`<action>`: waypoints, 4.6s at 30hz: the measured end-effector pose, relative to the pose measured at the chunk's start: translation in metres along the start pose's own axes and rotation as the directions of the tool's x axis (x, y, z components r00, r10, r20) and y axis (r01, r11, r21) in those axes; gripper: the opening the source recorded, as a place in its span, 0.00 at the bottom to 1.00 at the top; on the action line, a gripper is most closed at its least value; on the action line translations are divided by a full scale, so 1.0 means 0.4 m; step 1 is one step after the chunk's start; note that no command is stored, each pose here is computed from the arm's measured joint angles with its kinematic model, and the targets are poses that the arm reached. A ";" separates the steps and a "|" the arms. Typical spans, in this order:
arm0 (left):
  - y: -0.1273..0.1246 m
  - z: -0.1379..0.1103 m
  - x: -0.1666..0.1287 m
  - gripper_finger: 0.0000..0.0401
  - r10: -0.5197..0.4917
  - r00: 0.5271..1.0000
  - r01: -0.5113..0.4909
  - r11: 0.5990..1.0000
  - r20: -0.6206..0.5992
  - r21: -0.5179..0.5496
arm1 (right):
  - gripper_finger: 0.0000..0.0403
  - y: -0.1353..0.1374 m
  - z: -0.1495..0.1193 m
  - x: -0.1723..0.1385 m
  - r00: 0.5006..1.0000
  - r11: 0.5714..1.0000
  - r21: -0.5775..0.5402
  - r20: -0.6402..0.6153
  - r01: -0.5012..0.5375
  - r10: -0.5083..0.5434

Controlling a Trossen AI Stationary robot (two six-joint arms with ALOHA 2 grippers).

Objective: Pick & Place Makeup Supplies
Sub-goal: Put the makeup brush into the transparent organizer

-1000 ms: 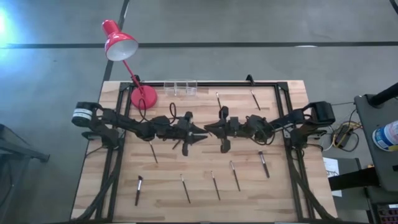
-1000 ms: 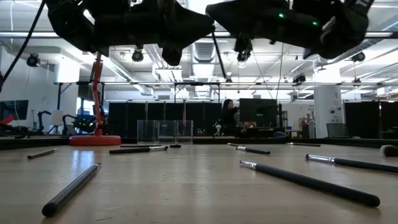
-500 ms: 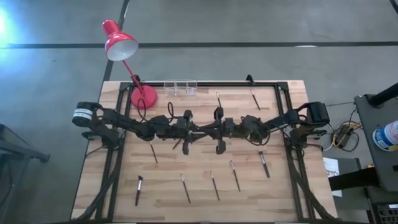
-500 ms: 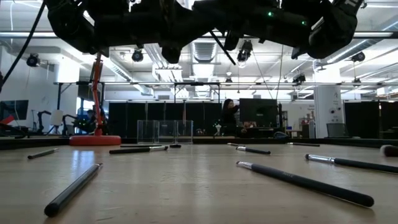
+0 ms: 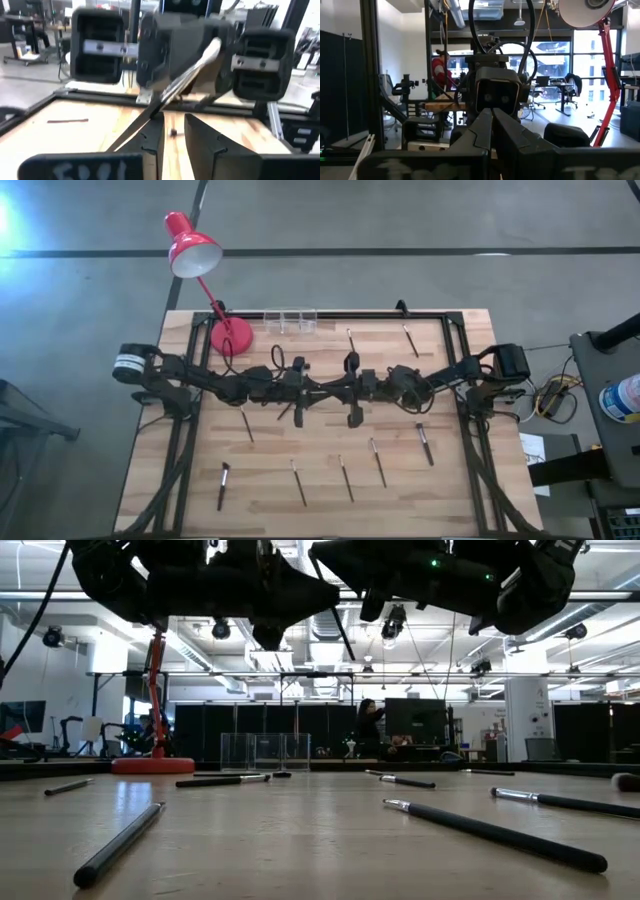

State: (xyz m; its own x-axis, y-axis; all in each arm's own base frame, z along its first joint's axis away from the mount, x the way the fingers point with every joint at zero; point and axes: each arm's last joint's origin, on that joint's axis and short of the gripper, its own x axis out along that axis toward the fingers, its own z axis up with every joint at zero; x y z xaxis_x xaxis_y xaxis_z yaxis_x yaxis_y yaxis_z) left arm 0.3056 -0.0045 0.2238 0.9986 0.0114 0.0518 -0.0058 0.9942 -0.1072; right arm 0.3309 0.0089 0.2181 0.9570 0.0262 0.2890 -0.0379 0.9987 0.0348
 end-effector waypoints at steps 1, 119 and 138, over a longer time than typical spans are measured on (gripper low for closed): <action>-0.001 0.000 -0.003 0.19 0.000 1.000 0.000 1.000 -0.008 0.000 | 0.02 0.000 0.000 0.000 1.000 1.000 -0.005 0.000 0.000 0.000; 0.558 0.035 -0.191 0.03 0.902 0.320 -0.918 0.371 -0.290 0.143 | 0.02 -0.015 0.103 -0.159 0.911 0.944 -0.268 -0.310 0.191 -0.272; 0.580 0.001 -0.191 0.04 0.890 0.291 -0.921 0.360 -0.352 0.148 | 0.02 -0.015 0.104 -0.159 0.911 0.944 -0.271 -0.310 0.190 -0.272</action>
State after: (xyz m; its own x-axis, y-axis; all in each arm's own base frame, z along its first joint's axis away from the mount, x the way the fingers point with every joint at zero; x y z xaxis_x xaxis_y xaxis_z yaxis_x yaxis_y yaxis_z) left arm 0.2279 0.2255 0.1952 0.3044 0.8501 -0.4297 -0.9296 0.3635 0.0605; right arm 0.2583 -0.0008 0.2392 0.9712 -0.2343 -0.0425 0.2240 0.9594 -0.1716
